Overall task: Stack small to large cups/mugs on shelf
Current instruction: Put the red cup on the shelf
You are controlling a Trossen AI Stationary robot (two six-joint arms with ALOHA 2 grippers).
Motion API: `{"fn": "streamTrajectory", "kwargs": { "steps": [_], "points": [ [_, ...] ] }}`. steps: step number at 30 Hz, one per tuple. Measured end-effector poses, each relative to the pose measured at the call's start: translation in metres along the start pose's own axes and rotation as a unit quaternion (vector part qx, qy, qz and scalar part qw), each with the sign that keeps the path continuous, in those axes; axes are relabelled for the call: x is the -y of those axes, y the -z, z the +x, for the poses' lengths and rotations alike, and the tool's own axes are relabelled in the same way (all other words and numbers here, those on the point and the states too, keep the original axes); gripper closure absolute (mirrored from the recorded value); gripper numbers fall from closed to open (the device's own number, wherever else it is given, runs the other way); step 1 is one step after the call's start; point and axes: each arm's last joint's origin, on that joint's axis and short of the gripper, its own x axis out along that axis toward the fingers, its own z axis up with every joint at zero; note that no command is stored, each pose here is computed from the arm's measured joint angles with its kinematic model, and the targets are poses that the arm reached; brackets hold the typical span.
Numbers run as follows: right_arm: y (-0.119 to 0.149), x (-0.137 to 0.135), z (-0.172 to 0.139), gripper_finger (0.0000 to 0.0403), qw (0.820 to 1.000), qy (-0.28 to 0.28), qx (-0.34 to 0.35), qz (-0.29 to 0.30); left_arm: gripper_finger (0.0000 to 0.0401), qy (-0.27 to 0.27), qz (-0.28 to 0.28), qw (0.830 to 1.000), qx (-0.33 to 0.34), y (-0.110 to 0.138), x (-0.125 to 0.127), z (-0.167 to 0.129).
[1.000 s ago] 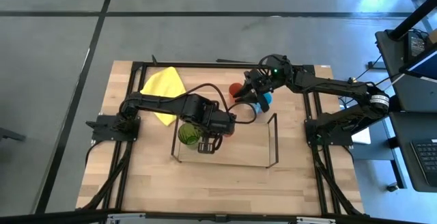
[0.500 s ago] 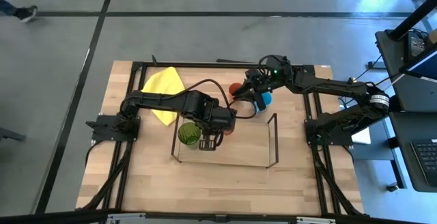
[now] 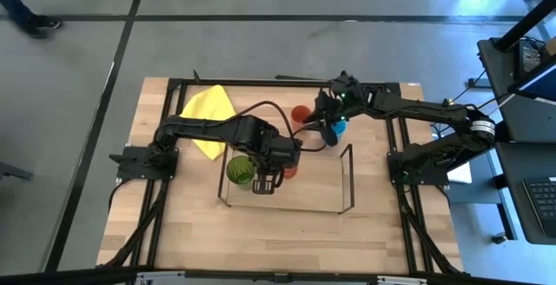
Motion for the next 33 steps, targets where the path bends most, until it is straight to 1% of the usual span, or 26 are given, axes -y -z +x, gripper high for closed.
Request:
{"fn": "streamTrajectory", "kwargs": {
  "steps": [6, 9, 12, 15, 19, 21, 22, 25, 28, 33],
  "points": [
    [0.001, -0.022, 0.009, 0.0283, 0.999, -0.027, -0.016, 0.008, 0.0399, -0.003, -0.003, 1.0, -0.012, -0.004, -0.002, 0.01],
    [0.005, -0.031, 0.016, 0.0283, 0.999, -0.005, -0.035, 0.002, 0.0399, -0.004, -0.004, 1.0, -0.015, -0.005, -0.004, 0.012],
    [0.007, -0.034, 0.022, 0.0288, 0.999, 0.028, -0.045, 0.007, 0.0399, -0.004, -0.005, 1.0, -0.015, -0.005, -0.004, 0.013],
    [0.008, -0.032, 0.025, 0.031, 0.998, 0.041, -0.048, 0.025, 0.0399, -0.004, -0.007, 1.0, -0.015, -0.005, -0.003, 0.013],
    [0.008, -0.032, 0.024, 0.0362, 0.997, 0.04, -0.047, 0.053, 0.0399, -0.003, -0.012, 1.0, -0.015, -0.004, 0.0, 0.013],
    [0.009, -0.034, 0.025, 0.0389, 0.996, 0.031, -0.048, 0.065, 0.0399, -0.004, -0.01, 1.0, -0.015, -0.004, 0.002, 0.013],
    [0.009, -0.036, 0.025, 0.0395, 0.996, 0.026, -0.049, 0.07, 0.0399, -0.004, -0.01, 1.0, -0.014, -0.004, 0.003, 0.013],
    [0.009, -0.042, 0.027, 0.0393, 0.995, 0.013, -0.051, 0.079, 0.0399, -0.005, -0.009, 1.0, -0.014, -0.004, 0.003, 0.012],
    [0.009, -0.047, 0.028, 0.0398, 0.994, -0.021, -0.056, 0.092, 0.0399, -0.006, -0.009, 1.0, -0.015, -0.004, 0.003, 0.013],
    [0.01, -0.06, 0.031, 0.0397, 0.99, -0.051, -0.066, 0.113, 0.0399, -0.003, -0.004, 0.999, -0.044, -0.001, 0.003, 0.026]
  ]
}}
